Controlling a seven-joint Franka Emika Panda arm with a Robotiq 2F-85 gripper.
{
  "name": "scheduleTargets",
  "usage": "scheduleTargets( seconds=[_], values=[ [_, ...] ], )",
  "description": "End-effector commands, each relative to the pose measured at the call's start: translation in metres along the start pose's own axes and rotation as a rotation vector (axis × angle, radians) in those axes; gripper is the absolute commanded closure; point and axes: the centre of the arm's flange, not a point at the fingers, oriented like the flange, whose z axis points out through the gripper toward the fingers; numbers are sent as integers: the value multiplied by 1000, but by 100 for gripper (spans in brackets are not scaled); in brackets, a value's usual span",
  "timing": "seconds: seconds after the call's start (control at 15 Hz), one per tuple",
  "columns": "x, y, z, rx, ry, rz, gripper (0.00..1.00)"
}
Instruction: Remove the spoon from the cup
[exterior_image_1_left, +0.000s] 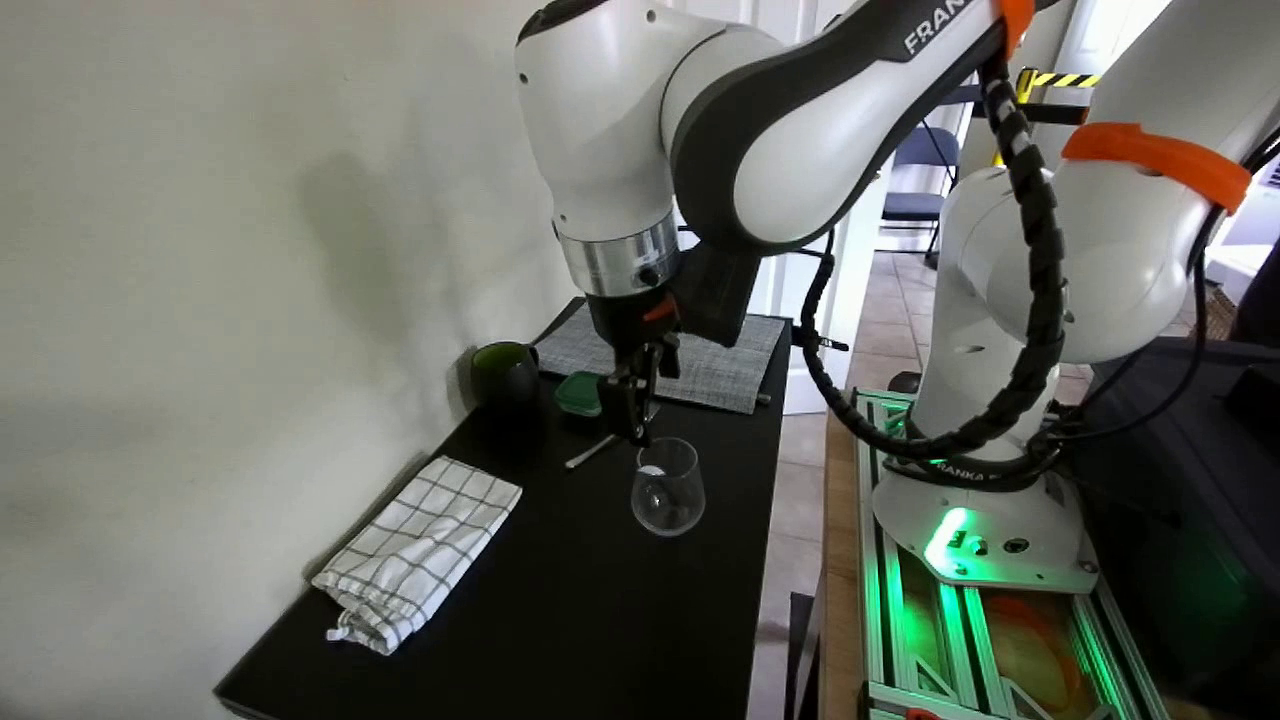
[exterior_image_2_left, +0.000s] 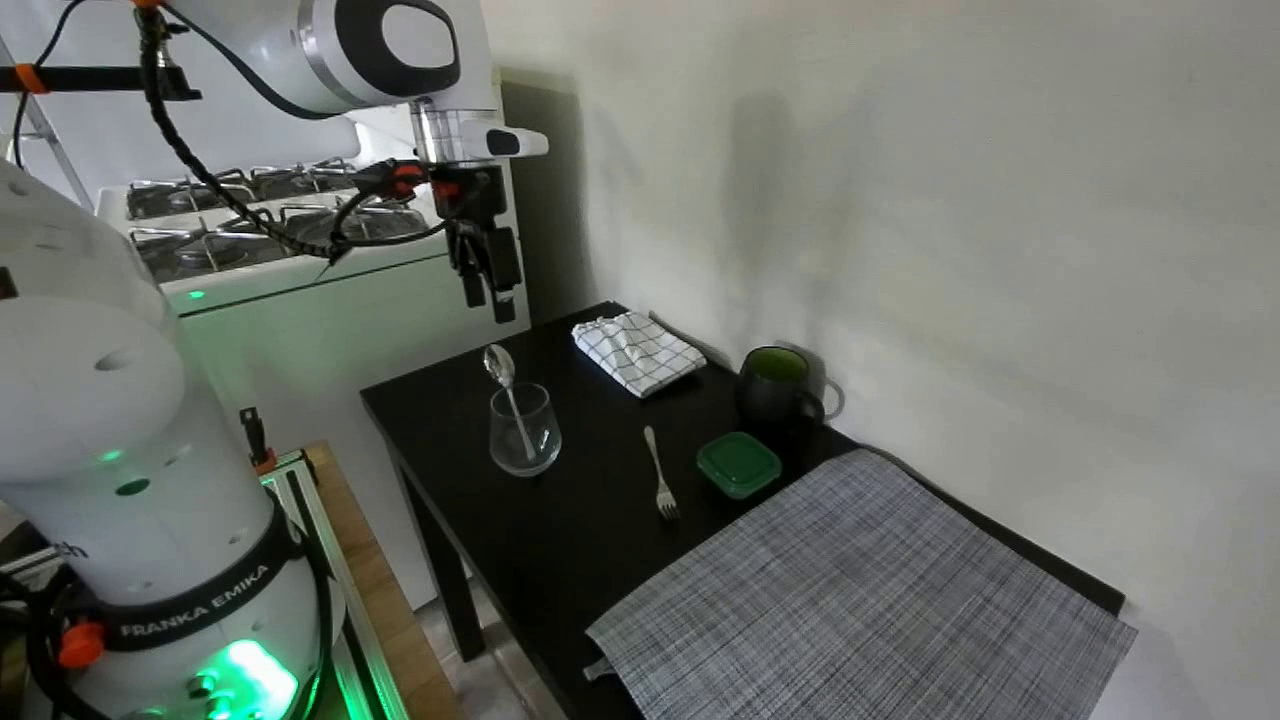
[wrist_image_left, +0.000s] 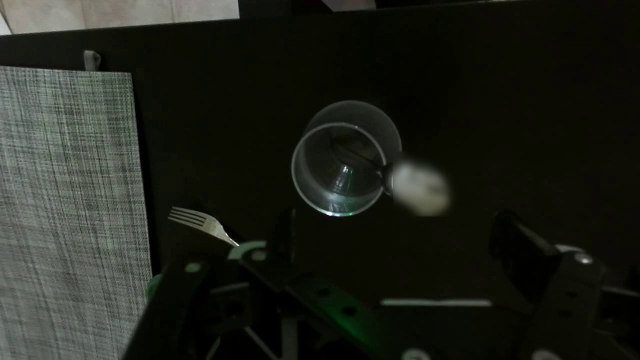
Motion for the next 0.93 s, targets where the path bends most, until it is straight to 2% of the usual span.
scheduleTargets(
  seconds=[0.0,0.4,0.47,0.53,0.87],
  values=[
    [-7,-13,28,-41,39,20,0],
    [-8,-26,48,-76,50,49,0],
    [-9,-26,51,-85,44,55,1],
    [-10,-25,54,-93,37,60,8],
    [-10,-18,64,-133,23,100,0]
  ],
)
